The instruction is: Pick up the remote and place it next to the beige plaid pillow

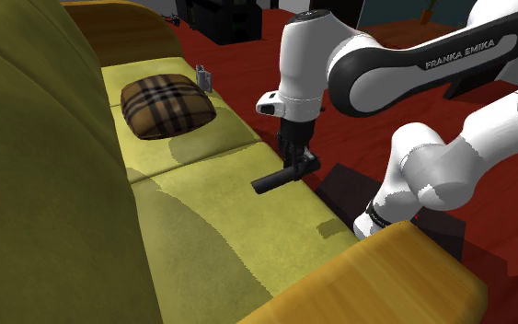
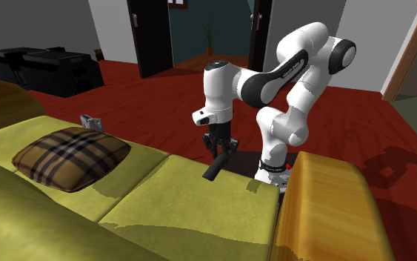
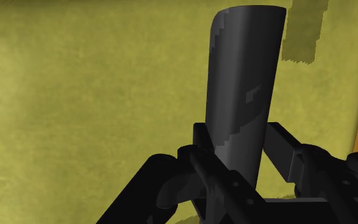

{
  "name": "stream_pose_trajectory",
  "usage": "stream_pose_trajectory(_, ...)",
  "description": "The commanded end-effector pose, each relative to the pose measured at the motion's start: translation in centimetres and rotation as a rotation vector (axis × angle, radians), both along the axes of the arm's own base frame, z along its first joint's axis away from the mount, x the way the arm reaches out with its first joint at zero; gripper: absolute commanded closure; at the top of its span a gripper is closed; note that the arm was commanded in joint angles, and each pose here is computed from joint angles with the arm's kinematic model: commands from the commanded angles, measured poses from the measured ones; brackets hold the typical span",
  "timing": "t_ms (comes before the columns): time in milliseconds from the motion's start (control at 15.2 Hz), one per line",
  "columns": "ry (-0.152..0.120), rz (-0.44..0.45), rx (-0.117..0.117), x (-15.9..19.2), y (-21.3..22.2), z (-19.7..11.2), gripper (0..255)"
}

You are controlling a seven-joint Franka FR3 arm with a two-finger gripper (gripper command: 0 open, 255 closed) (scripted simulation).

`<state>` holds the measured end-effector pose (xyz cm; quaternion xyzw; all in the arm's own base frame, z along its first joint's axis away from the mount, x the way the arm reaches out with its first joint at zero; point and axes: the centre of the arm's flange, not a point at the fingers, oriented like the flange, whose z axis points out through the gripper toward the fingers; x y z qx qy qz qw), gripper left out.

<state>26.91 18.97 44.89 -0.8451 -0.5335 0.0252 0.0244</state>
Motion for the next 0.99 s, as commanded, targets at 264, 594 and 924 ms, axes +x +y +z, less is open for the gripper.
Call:
stream_pose_trajectory(264, 0.000, 0.000, 0.000, 0.0, 0.2, 3.3, 255)
stream_pose_trajectory(594, 0.000, 0.000, 0.000, 0.0, 0.2, 5.9, 255)
stream_pose_trajectory(924, 0.000, 0.000, 0.000, 0.0, 0.2, 8.5, 255)
